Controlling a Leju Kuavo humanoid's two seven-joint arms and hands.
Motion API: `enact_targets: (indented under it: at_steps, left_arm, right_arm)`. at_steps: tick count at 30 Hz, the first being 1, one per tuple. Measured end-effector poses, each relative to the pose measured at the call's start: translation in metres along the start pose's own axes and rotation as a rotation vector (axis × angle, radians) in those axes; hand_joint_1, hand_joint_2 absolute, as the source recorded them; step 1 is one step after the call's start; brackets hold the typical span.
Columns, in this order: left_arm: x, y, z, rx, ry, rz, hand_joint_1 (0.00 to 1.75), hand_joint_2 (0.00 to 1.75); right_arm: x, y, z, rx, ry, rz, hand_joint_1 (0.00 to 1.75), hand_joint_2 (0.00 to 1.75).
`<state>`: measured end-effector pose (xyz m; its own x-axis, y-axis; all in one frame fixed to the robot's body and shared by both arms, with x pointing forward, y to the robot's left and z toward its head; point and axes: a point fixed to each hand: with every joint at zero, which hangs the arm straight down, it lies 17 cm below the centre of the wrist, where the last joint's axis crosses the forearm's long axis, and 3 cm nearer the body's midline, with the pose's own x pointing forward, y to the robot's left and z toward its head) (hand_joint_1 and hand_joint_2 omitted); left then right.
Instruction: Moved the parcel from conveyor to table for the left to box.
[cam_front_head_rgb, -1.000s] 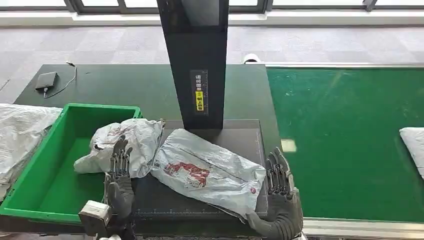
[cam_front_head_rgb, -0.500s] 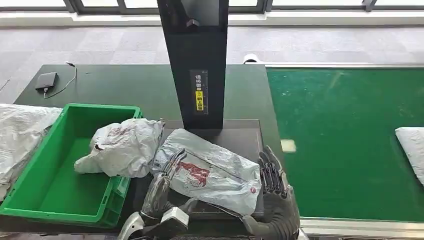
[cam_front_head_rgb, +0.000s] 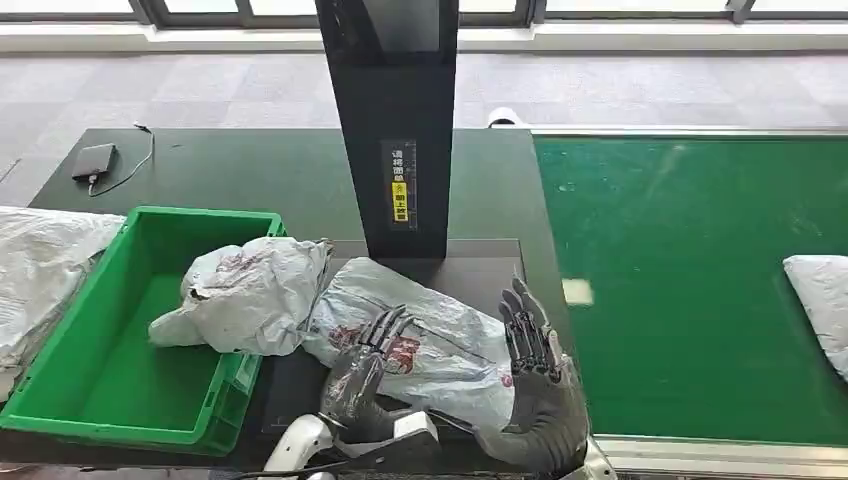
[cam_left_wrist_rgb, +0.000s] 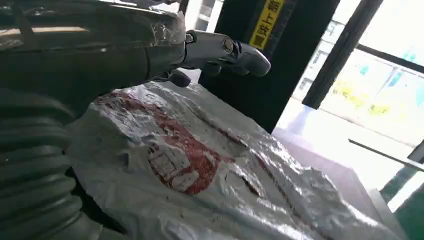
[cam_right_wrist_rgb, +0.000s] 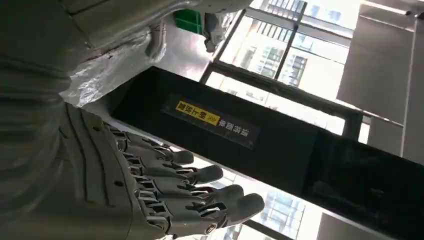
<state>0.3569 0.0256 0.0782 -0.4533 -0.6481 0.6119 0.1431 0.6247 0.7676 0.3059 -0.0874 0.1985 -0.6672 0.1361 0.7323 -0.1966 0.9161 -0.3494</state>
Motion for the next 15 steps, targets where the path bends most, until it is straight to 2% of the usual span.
enact_targets:
  at_steps: [7,15]
  left_arm:
    - [0.006,-0.038,-0.004,-0.123,-0.047,-0.060,0.00,1.75]
    - [0.009,-0.047,-0.006,-0.149,-0.065,-0.068,0.00,1.75]
  right_arm:
    - [0.003,0.005,-0.006,0.010,-0.010,-0.019,0.00,1.75]
    - [0.002,0.006,-0.007,0.008,-0.008,-0.023,0.00,1.75]
